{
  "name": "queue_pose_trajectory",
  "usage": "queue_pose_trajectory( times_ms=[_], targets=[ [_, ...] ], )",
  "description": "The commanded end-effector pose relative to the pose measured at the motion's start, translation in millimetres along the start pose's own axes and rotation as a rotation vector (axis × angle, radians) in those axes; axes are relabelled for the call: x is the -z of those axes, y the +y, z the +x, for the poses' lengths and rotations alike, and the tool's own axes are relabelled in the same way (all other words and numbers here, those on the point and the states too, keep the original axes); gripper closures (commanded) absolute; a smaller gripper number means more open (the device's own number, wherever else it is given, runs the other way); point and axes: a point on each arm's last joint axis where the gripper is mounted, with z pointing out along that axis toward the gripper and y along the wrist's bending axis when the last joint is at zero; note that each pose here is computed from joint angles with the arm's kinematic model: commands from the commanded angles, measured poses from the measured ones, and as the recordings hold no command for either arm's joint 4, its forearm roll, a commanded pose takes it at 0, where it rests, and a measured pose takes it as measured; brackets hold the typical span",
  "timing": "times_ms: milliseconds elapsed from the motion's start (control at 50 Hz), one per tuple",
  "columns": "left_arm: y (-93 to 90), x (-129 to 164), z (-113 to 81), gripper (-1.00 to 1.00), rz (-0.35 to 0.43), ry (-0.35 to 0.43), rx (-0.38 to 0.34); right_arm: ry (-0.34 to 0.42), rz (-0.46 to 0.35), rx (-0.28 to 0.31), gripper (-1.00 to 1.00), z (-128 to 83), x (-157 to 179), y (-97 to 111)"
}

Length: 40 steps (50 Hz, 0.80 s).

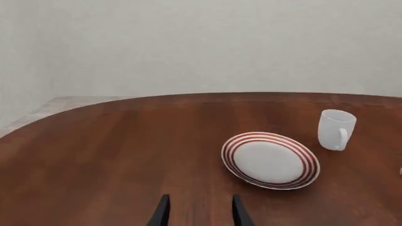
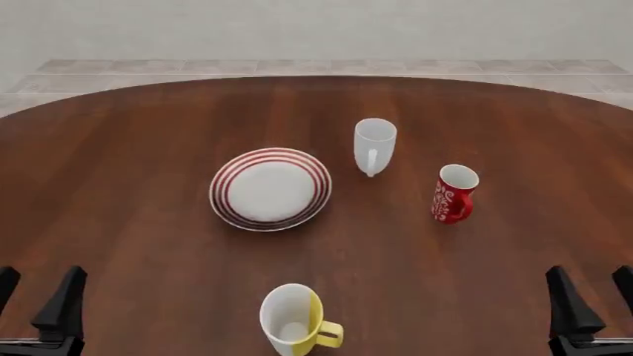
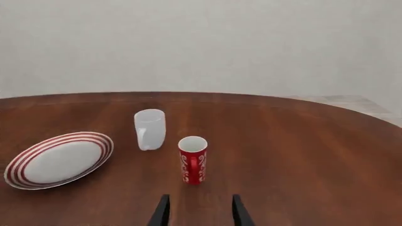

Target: Pick up the red mug and put it on the plate

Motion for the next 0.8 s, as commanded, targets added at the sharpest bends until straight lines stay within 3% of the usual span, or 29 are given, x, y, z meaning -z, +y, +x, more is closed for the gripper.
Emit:
queue_pose_trajectory(
  times_ms=[20,260,280,360,420,500,560,600,720,800],
  targets=[
    [0.0,0,-0.7,-1.0,0.0,0.001,0.0,0.008,-0.012,0.007,-1.0,0,-2,1],
    [0.0,0,-0.7,-1.0,0.0,0.001,0.0,0.023,-0.004,-0.01,-1.0,0,-6,0],
    [0.0,0,-0.7,-1.0,0.0,0.001,0.0,0.022,-0.04,0.018,-1.0,-3,-6,2],
    [0.0,0,-0.7,-1.0,0.0,0.001,0.0,0.036,-0.012,0.032,-1.0,-9,-10,1],
    [0.0,0,-0.7,-1.0,0.0,0.001,0.0,0.039,-0.015,0.029,-1.0,-18,-12,1],
    [0.0,0,-0.7,-1.0,0.0,0.001,0.0,0.054,0.008,0.083,-1.0,-35,-16,-1],
    [0.0,0,-0.7,-1.0,0.0,0.001,0.0,0.06,-0.02,0.054,-1.0,-41,-18,1],
    [0.0,0,-0.7,-1.0,0.0,0.001,0.0,0.047,-0.017,0.08,-1.0,-53,-16,1],
    [0.0,0,-0.7,-1.0,0.0,0.001,0.0,0.134,0.007,0.171,-1.0,-58,-43,-2],
    [0.0,0,-0.7,-1.0,0.0,0.001,0.0,0.122,-0.003,0.147,-1.0,-76,-46,0]
  ],
)
